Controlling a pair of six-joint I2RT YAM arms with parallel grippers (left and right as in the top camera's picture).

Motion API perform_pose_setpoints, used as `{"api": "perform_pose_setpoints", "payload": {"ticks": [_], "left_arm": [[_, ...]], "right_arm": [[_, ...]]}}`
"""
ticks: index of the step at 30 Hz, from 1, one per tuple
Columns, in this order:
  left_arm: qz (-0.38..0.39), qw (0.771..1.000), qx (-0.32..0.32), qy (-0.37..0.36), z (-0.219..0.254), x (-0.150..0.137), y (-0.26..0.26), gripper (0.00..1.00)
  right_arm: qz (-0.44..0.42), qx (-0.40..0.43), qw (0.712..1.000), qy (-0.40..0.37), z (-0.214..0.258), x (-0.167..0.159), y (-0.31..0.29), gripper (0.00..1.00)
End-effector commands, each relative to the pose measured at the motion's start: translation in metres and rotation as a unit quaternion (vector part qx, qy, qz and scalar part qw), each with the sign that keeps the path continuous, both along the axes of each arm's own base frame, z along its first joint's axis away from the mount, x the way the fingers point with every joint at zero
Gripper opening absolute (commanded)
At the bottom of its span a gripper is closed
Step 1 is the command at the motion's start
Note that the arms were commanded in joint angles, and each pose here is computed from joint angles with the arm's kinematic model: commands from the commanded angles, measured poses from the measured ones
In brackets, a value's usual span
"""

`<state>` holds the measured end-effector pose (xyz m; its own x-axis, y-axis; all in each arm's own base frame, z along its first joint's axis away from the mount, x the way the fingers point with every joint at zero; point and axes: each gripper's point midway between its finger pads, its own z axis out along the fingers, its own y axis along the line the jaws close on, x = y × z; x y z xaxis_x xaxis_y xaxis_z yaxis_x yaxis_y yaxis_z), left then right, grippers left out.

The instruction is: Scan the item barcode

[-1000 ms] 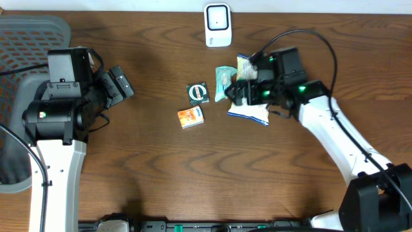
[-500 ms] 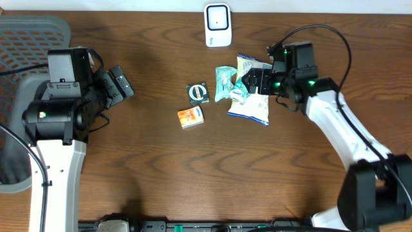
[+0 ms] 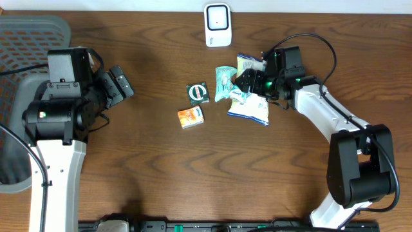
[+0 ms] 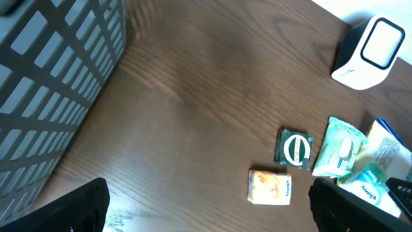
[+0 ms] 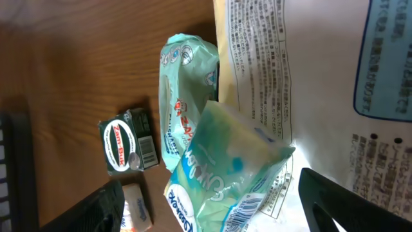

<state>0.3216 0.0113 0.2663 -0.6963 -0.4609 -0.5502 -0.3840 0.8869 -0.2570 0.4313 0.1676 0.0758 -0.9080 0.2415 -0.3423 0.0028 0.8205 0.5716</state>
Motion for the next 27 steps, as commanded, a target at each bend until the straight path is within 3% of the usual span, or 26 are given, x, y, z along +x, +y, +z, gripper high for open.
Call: {"api": "perform_pose_setpoints", "payload": {"ticks": [1,13,17,20,27], "left_arm": [[0.001,1.000,0.008,-0.004,0.003,0.000,0.004,0.98],[0.001,1.000,0.008,-0.004,0.004,0.001,0.004,0.98],[0.001,1.000,0.008,-0.004,0.004,0.001,0.004,0.98],[0.001,1.000,0.008,-0.004,0.004,0.001,0.004,0.98],[0.001,1.000,0.008,-0.004,0.003,0.000,0.004,0.98]], "right_arm": [[-0.016,-0.006,1.000,0.014,-0.004,0.000,-0.003,0.79],[0.003,-0.027,0.999,0.033,-0.039,-0.005,0.020,0.75],[0.049,-0.004,0.999,0.010,-0.038,-0.005,0.045,0.56],[0.113,0.018,0.993,-0.017,-0.028,-0.014,0.070,0.47],[0.178,0.018,0.983,-0.042,-0.019,-0.033,0.108,0.38]]}}
